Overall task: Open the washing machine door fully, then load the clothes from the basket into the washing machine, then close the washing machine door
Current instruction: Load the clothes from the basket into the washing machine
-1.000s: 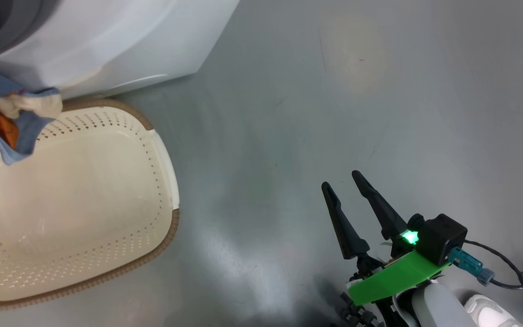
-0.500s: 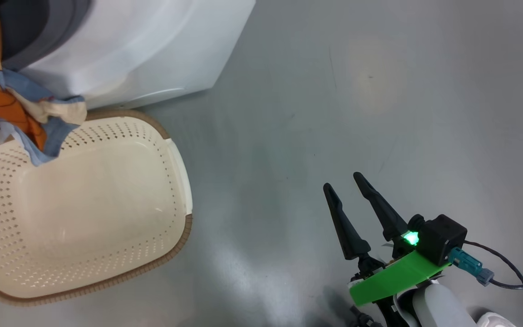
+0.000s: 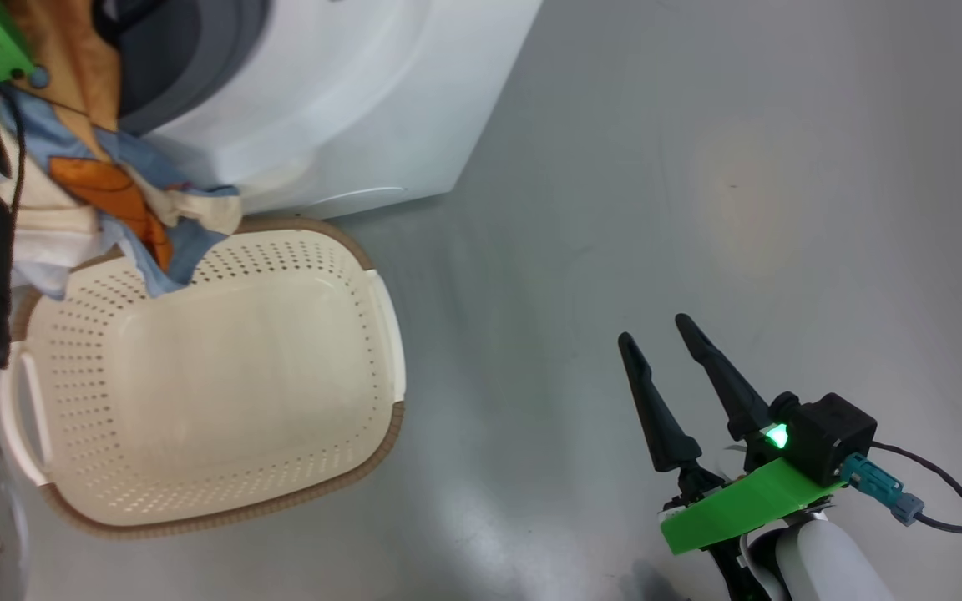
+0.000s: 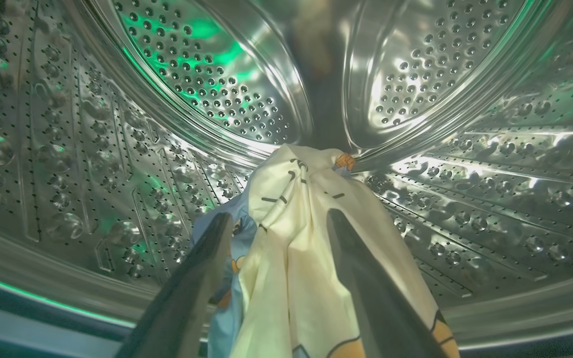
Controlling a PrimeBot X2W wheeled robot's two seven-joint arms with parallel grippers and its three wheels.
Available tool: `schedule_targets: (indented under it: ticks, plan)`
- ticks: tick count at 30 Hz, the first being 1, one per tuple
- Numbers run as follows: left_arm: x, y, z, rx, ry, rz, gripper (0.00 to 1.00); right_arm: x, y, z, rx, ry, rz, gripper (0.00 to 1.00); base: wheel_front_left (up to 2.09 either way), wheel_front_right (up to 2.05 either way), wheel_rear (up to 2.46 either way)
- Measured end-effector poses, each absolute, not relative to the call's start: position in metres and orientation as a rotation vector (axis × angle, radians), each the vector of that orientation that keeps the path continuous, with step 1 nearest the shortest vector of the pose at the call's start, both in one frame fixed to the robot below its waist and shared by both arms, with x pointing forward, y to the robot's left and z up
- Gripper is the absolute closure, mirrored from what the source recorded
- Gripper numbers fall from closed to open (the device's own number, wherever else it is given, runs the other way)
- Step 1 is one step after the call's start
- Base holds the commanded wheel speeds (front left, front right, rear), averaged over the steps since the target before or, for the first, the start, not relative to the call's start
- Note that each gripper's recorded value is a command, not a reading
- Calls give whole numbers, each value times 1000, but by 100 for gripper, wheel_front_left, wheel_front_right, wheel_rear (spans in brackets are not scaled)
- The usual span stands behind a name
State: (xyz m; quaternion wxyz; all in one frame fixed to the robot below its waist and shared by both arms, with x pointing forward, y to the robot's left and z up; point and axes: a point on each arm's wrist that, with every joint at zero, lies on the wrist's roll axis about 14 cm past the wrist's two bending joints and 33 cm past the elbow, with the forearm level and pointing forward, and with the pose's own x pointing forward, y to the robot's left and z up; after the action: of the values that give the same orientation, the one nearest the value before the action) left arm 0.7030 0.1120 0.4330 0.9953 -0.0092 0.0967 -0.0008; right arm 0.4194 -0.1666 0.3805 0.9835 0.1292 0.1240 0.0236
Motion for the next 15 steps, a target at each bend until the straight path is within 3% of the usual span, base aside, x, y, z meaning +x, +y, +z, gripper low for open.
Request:
schedule_targets:
  ticks: [15]
  plan:
    - [659, 125, 446, -77, 141, -4, 0, 434, -146, 393, 257, 201, 118, 0, 0, 0, 0]
